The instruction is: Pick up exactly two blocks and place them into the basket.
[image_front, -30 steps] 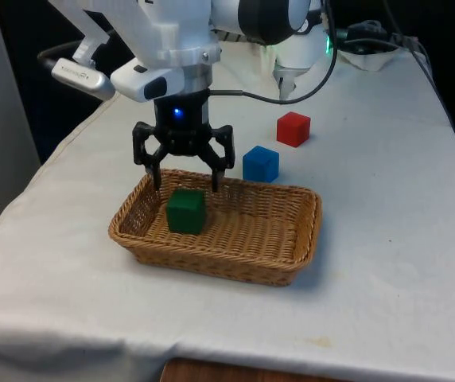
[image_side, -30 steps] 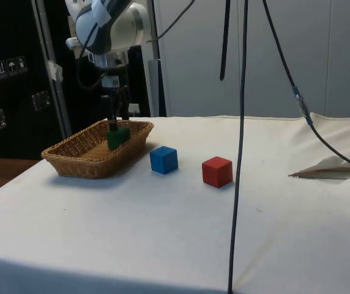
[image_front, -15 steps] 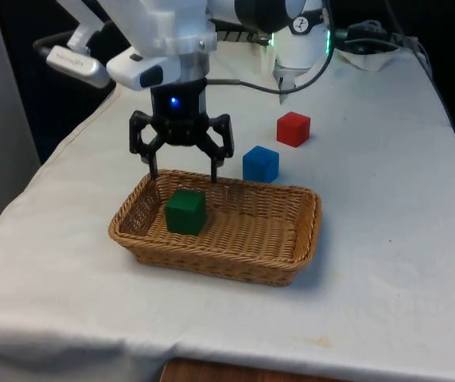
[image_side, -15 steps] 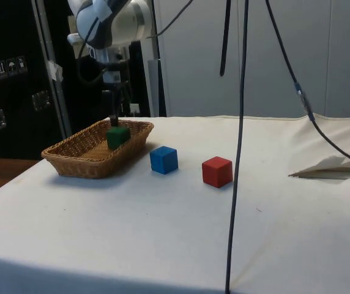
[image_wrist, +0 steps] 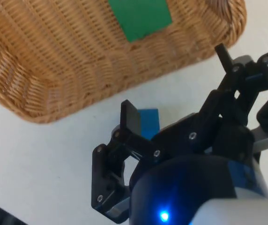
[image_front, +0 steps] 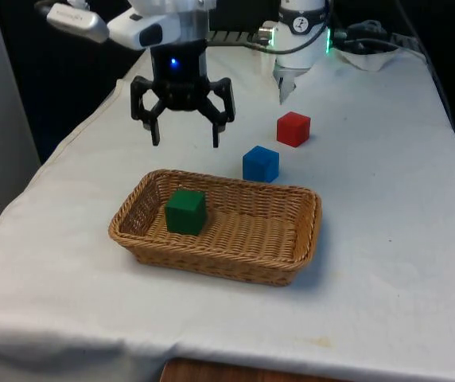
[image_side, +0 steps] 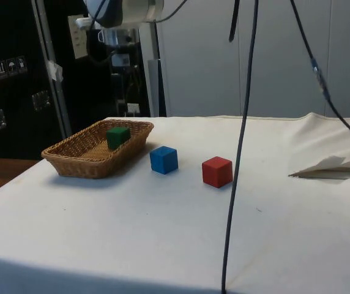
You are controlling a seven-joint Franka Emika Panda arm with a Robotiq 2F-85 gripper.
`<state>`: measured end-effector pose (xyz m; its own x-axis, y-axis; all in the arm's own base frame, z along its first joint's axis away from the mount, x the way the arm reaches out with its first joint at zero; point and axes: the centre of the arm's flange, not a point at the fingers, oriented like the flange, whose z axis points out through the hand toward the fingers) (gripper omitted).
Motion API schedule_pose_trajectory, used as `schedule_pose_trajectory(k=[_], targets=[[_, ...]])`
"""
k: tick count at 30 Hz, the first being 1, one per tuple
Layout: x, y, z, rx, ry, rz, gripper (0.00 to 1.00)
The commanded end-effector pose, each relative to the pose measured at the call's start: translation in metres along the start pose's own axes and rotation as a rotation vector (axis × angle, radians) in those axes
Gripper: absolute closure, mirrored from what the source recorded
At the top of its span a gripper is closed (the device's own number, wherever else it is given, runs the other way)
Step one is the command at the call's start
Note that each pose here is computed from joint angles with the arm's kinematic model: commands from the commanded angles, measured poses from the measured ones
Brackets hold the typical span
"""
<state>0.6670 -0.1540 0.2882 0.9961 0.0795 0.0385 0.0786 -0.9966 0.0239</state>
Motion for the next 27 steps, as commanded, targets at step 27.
schedule_pose_trajectory(k=[27], targets=[[-0.06, -0.018, -0.024, 0.017, -0.031, 0.016, 0.0]])
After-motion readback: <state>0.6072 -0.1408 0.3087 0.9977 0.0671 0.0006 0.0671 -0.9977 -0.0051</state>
